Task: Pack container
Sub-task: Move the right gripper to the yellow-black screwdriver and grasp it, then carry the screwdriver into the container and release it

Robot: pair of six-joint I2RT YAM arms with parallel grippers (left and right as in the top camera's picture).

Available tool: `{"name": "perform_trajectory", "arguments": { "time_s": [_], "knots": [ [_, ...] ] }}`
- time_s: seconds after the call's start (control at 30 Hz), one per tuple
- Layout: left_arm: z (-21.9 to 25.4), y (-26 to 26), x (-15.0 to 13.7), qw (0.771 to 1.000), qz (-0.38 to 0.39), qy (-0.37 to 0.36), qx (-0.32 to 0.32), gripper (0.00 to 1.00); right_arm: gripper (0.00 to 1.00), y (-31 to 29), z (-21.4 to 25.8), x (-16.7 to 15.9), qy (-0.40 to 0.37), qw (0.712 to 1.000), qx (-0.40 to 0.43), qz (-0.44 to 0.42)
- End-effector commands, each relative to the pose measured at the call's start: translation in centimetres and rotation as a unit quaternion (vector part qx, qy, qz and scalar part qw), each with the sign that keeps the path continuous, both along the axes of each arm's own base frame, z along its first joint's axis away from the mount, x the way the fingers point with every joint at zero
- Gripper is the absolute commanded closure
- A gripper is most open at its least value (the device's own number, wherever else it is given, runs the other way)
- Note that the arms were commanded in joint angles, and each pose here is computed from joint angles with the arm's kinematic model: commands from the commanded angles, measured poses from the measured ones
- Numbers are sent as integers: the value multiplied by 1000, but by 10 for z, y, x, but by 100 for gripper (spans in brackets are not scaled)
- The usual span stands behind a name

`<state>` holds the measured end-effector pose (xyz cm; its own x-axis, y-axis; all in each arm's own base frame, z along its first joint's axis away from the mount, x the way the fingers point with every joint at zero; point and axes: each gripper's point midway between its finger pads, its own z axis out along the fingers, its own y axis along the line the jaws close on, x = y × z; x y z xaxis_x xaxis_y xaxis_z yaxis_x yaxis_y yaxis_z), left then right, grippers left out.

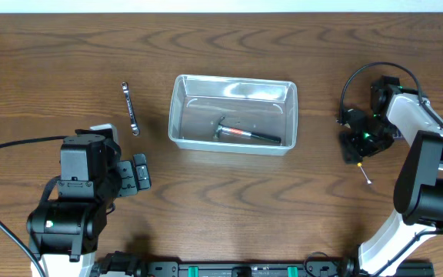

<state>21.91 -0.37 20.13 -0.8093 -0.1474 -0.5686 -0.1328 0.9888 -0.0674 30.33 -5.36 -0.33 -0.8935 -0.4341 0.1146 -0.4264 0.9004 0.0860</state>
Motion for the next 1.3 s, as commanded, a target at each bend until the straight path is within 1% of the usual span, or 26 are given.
{"name": "perform_trajectory", "arguments": {
  "time_s": [0.0,0.07,0.13,0.23,0.43,0.57,0.8,0.97,1.13,1.27],
  "knots": [
    [7,3,2,1000,3,-9,6,2,55,6,-14,-8,22,999,24,-4],
    [7,3,1,1000,3,-9,6,2,62,6,-14,-8,22,999,24,-5],
    [7,3,1,1000,3,-9,6,2,66,6,-14,-8,22,999,24,-6],
    [7,3,1,1000,3,-9,6,2,76,6,-14,-8,22,999,24,-6],
    [7,3,2,1000,3,-9,6,2,85,9,-14,-8,21,999,31,-7],
    [7,3,2,1000,3,-9,6,2,99,9,-14,-7,21,999,31,-7],
    [7,3,2,1000,3,-9,6,2,99,10,-14,-5,17,999,30,-21],
    [7,3,2,1000,3,-9,6,2,99,14,-5,13,-3,997,18,-69],
    [7,3,2,1000,3,-9,6,2,99,23,38,49,-34,996,12,-81],
    [7,3,2,1000,3,-9,6,2,99,45,94,85,-82,995,23,-57]
  ]
}}
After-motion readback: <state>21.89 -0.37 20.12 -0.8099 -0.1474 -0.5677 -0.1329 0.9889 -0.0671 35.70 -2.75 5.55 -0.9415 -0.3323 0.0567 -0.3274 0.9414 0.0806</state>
